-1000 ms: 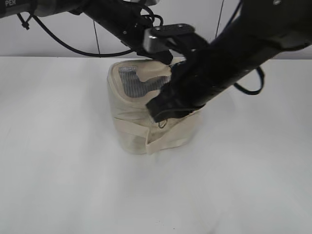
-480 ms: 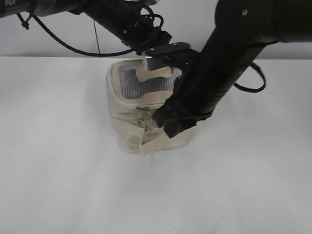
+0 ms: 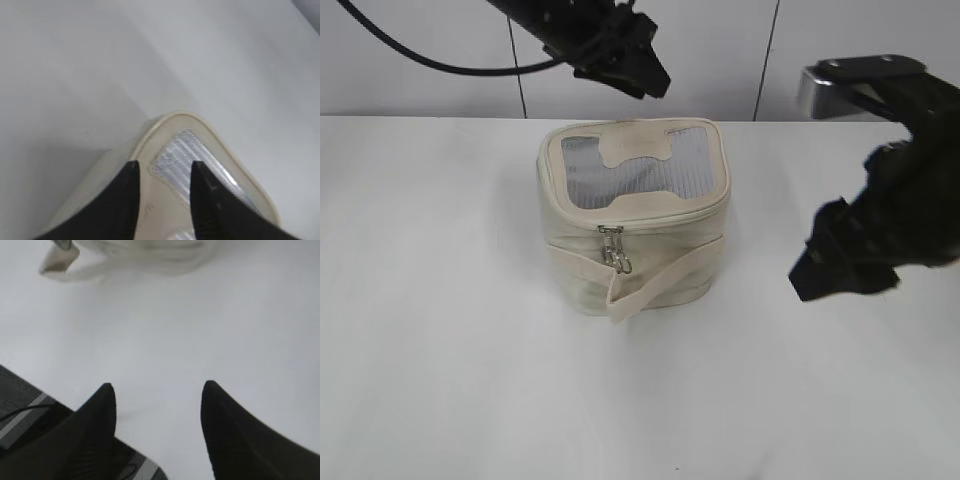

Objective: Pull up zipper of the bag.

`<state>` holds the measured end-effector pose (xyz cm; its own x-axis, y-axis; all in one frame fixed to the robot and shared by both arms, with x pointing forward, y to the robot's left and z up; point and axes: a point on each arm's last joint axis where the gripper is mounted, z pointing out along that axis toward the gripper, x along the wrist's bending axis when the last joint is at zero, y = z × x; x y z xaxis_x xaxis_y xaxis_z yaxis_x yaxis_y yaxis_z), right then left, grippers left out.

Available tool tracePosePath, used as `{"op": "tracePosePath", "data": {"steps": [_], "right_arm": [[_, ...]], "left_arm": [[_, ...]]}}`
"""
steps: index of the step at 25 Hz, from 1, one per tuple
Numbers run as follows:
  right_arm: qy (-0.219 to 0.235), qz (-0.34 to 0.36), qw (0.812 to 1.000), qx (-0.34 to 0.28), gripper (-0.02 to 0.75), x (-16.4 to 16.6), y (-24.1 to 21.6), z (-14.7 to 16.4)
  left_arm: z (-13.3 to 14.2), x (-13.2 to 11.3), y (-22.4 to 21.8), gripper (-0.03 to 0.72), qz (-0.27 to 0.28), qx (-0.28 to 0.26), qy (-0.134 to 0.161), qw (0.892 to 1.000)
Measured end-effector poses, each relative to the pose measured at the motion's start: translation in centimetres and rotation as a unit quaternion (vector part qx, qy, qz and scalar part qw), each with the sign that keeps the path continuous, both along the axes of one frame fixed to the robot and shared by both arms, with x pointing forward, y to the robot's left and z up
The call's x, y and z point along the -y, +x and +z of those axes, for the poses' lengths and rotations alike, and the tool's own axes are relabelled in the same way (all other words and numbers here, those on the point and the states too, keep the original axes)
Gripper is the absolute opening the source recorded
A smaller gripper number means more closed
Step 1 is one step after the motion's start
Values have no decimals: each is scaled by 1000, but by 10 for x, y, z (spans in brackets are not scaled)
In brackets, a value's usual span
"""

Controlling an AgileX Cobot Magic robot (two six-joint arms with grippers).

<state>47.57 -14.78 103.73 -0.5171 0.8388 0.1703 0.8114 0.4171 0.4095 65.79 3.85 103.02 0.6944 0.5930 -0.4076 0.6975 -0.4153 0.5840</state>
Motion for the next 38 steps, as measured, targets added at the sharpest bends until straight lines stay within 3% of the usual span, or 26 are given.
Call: {"op": "tracePosePath", "data": {"steps": [6, 11, 14, 16, 18, 21, 26, 30, 33, 36, 38], "right_arm": [[29, -24, 999, 8, 433, 38, -70, 19], [39, -18, 998, 44, 433, 67, -121, 43], [18, -9, 998, 53, 433, 87, -151, 41], [0, -7, 998, 55, 433, 98, -165, 32], [-4, -8, 998, 70, 433, 109, -181, 24], [8, -9, 995, 103, 433, 122, -202, 16], [53, -18, 977, 207, 433, 139, -228, 19], [101, -27, 952, 289, 421, 146, -239, 18], [111, -29, 945, 308, 395, 147, -242, 17], [113, -29, 943, 312, 377, 147, -242, 17], [113, -29, 943, 312, 372, 147, -242, 17]], "left_arm": [[61, -34, -57, 258, 27, 48, -5, 998], [91, -92, -147, 245, 99, 98, 7, 990], [97, -136, -220, 241, 143, 132, 6, 981], [85, -160, -260, 241, 166, 135, 13, 977], [86, -190, -310, 239, 195, 169, -6, 966], [75, -217, -356, 240, 222, 176, -8, 959], [59, -260, -421, 237, 244, 235, 23, 941], [53, -279, -443, 237, 266, 287, 20, 920], [48, -276, -436, 237, 268, 291, 25, 918], [39, -270, -430, 237, 258, 290, 12, 922], [33, -268, -428, 237, 245, 288, 19, 926]]}}
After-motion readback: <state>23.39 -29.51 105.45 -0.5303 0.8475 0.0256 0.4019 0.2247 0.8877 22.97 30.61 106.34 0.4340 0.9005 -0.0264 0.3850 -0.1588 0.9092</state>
